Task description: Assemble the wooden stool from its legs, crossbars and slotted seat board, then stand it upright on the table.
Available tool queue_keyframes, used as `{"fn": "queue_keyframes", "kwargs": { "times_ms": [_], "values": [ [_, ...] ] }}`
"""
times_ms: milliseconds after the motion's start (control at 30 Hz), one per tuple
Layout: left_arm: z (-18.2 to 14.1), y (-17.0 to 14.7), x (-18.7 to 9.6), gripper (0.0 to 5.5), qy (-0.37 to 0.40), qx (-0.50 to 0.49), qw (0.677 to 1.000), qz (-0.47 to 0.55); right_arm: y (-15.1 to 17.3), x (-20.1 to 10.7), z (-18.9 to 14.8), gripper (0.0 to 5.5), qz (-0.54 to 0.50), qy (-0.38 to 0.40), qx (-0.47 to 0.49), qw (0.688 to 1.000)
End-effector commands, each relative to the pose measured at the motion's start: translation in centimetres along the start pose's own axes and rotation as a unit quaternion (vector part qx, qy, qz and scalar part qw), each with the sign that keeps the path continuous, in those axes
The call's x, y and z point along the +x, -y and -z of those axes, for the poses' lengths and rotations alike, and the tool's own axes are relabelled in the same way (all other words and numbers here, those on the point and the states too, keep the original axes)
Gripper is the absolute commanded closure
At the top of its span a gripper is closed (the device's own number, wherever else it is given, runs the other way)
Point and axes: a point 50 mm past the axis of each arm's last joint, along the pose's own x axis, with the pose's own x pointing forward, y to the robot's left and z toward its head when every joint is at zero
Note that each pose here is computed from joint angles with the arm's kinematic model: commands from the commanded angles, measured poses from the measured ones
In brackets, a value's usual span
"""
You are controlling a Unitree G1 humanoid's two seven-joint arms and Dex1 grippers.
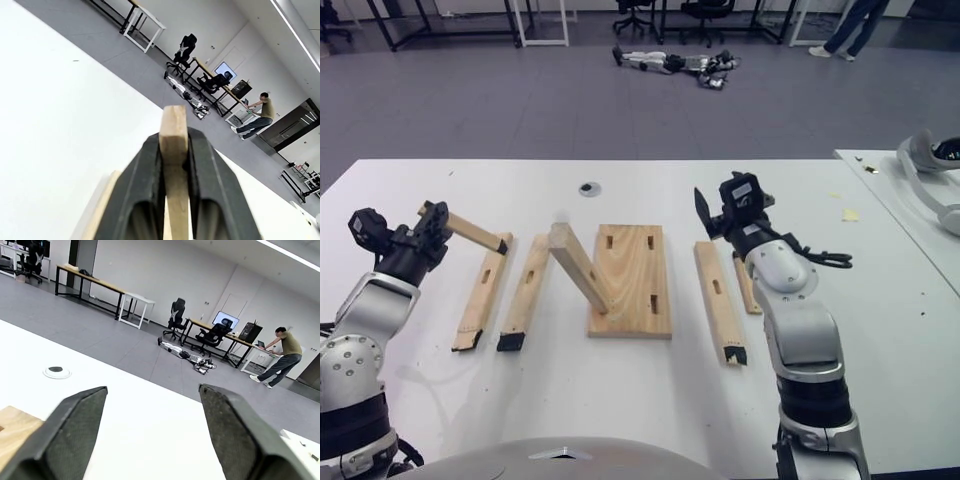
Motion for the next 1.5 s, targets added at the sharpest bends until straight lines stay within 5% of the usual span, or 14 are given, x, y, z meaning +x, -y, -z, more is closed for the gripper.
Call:
{"fn": "queue_keyframes", "kwargs": {
  "times_ms": [33, 667, 933, 1167, 1500],
  "values": [
    [2.8, -0.6, -0.3, 5.11, -0.048, 0.029, 0.998, -0.003, -0.7, 0.0, 1.4, 2.1, 0.008, -0.013, 0.009, 1.0],
    [5.2, 1.3, -0.4, 5.11, -0.037, 0.104, 0.994, 0.009, -2.2, -0.1, 2.1, 2.1, -0.006, -0.018, 0.004, 1.0],
    [3.6, 1.0, -1.6, 5.11, 0.0, 0.175, 0.984, -0.037, -2.2, -0.1, 2.3, 2.1, -0.001, -0.021, 0.0, 1.0],
    [6.2, 0.1, -1.9, 5.11, -0.08, 0.28, 0.954, -0.072, -1.9, 0.1, 2.3, 2.1, 0.002, -0.019, -0.016, 1.0],
    [5.5, 2.0, -0.6, 5.11, -0.003, 0.271, 0.961, -0.053, -2.2, 0.4, 2.3, 2.1, -0.009, -0.016, -0.028, 0.999]
  ]
}}
